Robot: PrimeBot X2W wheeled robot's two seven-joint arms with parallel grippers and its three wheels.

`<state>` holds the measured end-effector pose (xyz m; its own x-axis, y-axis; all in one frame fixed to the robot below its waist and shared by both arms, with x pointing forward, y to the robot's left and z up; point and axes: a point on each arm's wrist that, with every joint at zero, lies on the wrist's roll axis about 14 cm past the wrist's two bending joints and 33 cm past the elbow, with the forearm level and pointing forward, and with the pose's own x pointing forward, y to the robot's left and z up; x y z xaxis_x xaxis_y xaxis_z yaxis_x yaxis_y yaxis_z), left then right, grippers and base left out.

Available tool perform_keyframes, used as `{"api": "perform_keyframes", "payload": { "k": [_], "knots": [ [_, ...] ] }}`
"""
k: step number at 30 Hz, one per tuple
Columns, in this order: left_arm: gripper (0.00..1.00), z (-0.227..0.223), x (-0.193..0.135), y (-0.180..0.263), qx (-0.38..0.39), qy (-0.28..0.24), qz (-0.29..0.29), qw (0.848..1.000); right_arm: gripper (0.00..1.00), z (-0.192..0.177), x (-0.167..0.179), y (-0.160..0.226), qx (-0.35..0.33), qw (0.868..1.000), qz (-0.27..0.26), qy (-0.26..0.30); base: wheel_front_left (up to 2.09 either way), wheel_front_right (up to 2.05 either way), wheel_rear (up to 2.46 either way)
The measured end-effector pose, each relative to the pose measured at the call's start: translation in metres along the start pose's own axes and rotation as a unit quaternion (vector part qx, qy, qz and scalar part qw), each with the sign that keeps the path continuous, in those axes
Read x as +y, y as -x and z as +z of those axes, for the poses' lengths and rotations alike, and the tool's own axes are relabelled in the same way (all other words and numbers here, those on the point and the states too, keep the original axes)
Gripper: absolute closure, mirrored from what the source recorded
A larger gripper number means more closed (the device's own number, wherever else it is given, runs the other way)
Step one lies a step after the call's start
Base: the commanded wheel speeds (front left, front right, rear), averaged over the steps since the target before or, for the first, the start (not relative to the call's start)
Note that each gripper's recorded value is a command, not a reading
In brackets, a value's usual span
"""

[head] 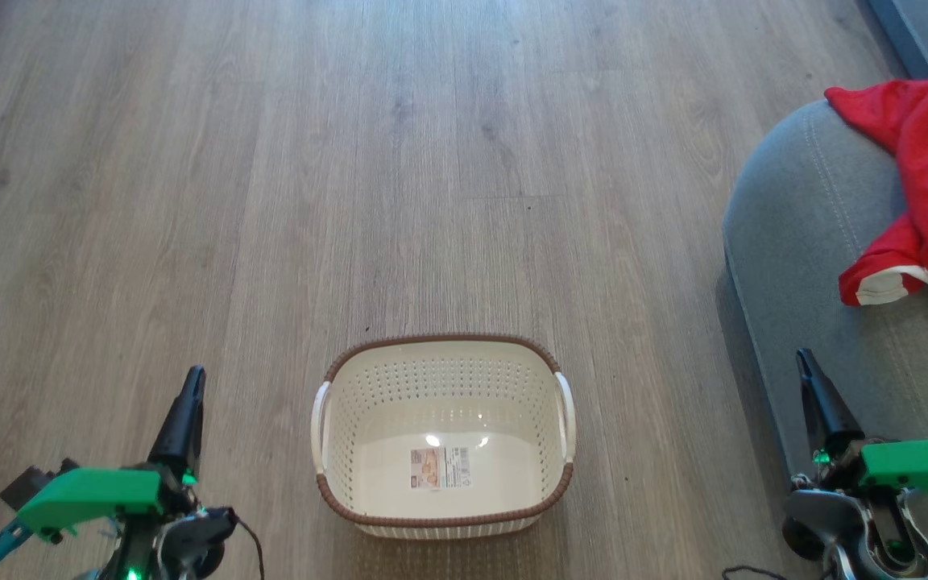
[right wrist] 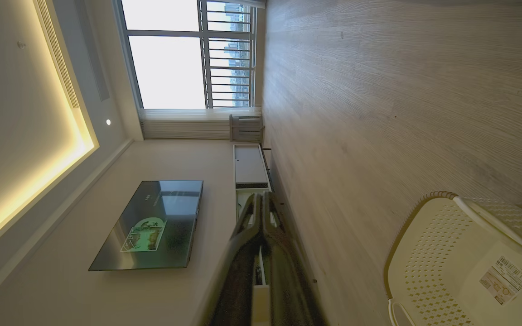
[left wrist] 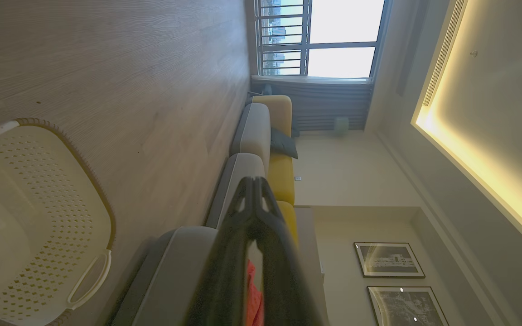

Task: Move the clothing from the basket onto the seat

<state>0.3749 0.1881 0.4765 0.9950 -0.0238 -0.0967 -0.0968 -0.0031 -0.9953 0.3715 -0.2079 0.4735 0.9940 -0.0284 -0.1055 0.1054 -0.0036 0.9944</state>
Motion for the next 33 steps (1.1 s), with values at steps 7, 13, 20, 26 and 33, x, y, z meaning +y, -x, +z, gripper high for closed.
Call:
{"api": "perform_keyframes", "payload": {
  "k": [7,13,20,26,33],
  "knots": [
    [1.00,0.0000,0.0000,0.0000,0.000,0.000,0.000,1.000,1.00,-0.0004,-0.0001,0.0000,0.000,1.000,0.000,-0.001,0.00,0.00,0.00],
    [1.00,0.0001,0.0000,0.0000,0.000,0.000,0.000,1.000,1.00,-0.0005,-0.0001,0.0000,0.000,1.000,0.000,-0.001,0.00,0.00,0.00],
    [1.00,0.0001,0.0000,0.0000,0.000,0.000,0.000,1.000,1.00,-0.0005,-0.0001,0.0000,0.000,1.000,0.000,-0.001,0.00,0.00,0.00],
    [1.00,0.0001,0.0000,0.0000,0.000,0.000,0.000,1.000,1.00,-0.0005,-0.0001,0.0000,0.000,1.000,0.000,-0.001,0.00,0.00,0.00],
    [1.00,0.0001,0.0000,0.0000,0.000,0.000,0.000,1.000,1.00,-0.0005,-0.0001,0.0000,0.000,1.000,0.000,-0.001,0.00,0.00,0.00]
  ]
}}
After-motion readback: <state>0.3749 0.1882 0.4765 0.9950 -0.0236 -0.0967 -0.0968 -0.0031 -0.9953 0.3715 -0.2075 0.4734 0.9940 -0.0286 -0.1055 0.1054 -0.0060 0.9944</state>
